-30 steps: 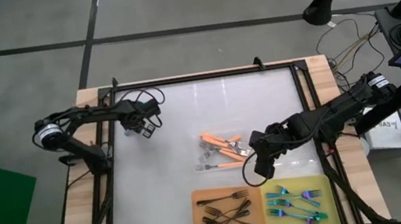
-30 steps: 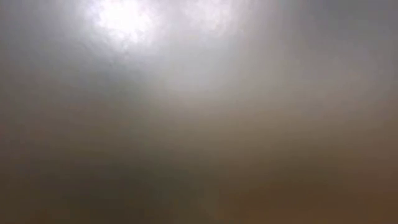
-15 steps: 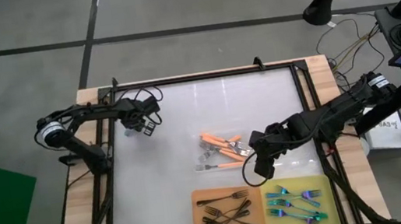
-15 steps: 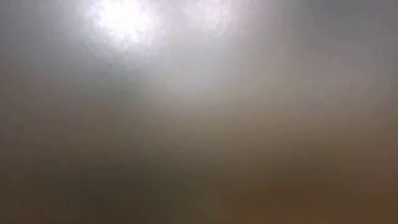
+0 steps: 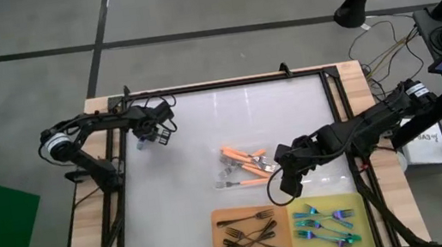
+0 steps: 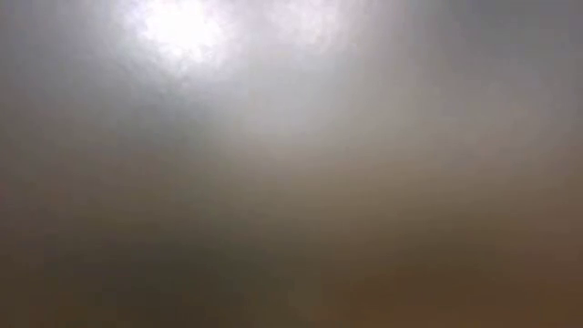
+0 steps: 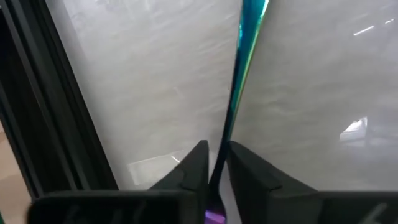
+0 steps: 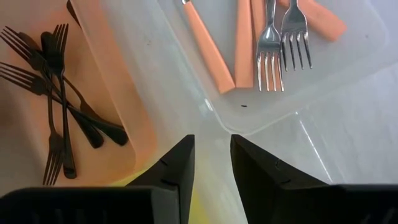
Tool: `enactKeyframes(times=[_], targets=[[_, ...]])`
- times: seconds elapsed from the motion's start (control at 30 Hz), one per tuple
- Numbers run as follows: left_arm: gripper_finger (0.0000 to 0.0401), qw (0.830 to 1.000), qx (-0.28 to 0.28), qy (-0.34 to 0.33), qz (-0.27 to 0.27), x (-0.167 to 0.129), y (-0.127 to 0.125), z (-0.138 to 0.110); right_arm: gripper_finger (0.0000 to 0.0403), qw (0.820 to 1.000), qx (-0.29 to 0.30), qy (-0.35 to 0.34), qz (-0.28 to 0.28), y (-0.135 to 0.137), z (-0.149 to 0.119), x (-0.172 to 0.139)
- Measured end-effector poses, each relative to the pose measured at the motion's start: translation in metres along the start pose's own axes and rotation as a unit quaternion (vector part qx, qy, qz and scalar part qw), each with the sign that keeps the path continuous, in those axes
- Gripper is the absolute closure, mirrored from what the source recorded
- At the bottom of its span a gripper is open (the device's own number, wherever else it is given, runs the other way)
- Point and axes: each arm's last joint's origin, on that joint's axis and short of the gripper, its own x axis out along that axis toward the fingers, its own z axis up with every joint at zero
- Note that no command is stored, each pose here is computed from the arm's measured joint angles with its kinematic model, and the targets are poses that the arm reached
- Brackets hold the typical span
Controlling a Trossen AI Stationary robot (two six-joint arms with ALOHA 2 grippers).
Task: Sort silverware by color (type)
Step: Put the blue fork into the yellow bin
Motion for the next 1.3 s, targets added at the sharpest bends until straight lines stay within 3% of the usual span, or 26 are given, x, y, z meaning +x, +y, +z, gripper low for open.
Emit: enactKeyframes(times=[0.13, 0.43, 0.7, 0.83, 0.93, 1.1, 1.2, 1.3], targets=[[0.0395, 1.000, -0.010, 0.000, -0.002, 0.001, 0.001, 0.001, 0.0309, 1.000, 0.000, 0.000, 0.000, 0.000, 0.000, 0.000], [0.0399, 1.000, -0.004, -0.007, -0.018, -0.006, 0.002, 0.000, 0.0312, 1.000, 0.003, 0.000, 0.000, 0.000, 0.000, 0.000], [0.0400, 0.990, -0.006, -0.077, -0.121, -0.054, 0.011, 0.003, 0.0313, 1.000, 0.024, -0.005, -0.002, 0.000, 0.000, 0.000], [0.0400, 0.971, -0.010, -0.136, -0.194, -0.085, 0.018, -0.001, 0.0312, 0.996, 0.049, -0.070, -0.031, 0.000, 0.007, 0.000], [0.0401, 0.939, 0.002, -0.180, -0.295, -0.109, 0.018, -0.007, 0.0312, 0.987, 0.083, -0.135, -0.041, -0.001, 0.017, -0.001], [0.0401, 0.853, 0.029, -0.243, -0.462, -0.151, 0.008, -0.021, 0.0312, 0.958, 0.103, -0.266, 0.014, 0.002, 0.049, -0.009], [0.0401, 0.792, 0.048, -0.291, -0.535, -0.177, 0.002, -0.030, 0.0312, 0.929, 0.068, -0.357, 0.070, 0.008, 0.071, -0.020], [0.0401, 0.742, 0.047, -0.324, -0.585, -0.197, 0.000, -0.037, 0.0312, 0.894, 0.037, -0.433, 0.108, 0.010, 0.089, -0.033]])
